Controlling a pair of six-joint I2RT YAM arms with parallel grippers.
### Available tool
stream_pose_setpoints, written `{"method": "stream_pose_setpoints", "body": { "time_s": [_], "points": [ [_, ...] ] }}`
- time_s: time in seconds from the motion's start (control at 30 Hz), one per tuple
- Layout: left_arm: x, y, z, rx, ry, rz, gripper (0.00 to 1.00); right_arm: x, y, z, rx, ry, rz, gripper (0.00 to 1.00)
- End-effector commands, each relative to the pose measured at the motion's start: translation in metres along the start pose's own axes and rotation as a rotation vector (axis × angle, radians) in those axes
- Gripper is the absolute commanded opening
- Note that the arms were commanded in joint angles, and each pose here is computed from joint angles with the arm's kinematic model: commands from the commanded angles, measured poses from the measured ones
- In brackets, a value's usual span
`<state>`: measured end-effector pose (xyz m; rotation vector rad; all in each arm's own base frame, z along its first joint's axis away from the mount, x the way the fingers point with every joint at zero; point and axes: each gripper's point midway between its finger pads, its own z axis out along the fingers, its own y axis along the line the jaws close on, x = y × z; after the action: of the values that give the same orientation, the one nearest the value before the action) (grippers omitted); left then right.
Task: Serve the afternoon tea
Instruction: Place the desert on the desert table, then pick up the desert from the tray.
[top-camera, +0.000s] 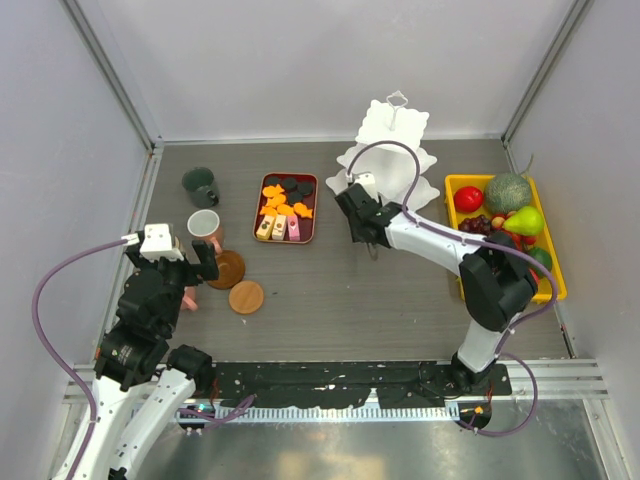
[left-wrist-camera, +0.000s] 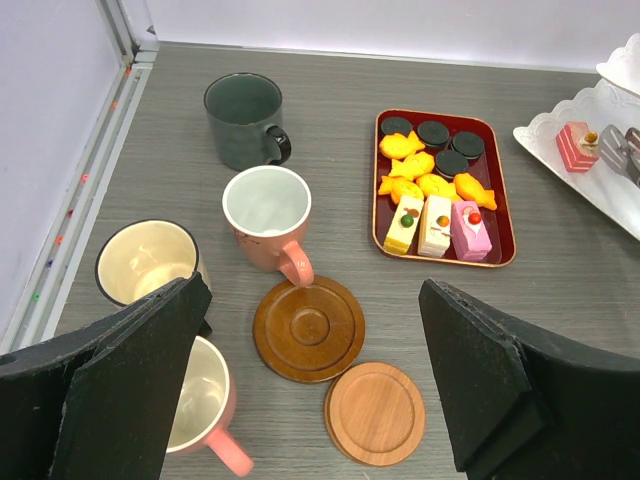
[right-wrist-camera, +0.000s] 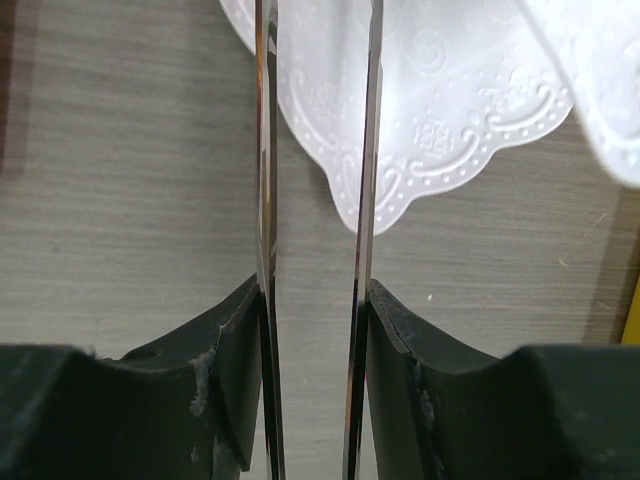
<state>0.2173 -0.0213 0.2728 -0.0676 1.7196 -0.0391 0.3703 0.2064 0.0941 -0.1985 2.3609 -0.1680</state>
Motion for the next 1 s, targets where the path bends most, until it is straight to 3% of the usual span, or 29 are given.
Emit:
{"method": "stream_pose_setpoints", "body": {
  "time_s": [0.0,0.27,0.57,0.97],
  "points": [
    [-0.01,0.0,0.001,-0.005,-0.044,-0.012,0.99,0.004,0.002,-0.028,-0.049,-0.013,0.02,0.46],
    [-0.011,-0.002,0.0,0.008,-0.045,-0.014,0.99,0.024,0.021,-0.08,-0.138,-0.04,-0.048,0.46],
    [-0.011,-0.002,0.0,0.011,-0.045,-0.016,0.99,0.031,0.083,-0.126,-0.332,-0.058,-0.128,0.46],
    [-0.011,-0.002,0.0,0.011,-0.045,-0.016,0.99,0.023,0.142,-0.116,-0.409,-0.046,-0.113,0.46]
  ]
}}
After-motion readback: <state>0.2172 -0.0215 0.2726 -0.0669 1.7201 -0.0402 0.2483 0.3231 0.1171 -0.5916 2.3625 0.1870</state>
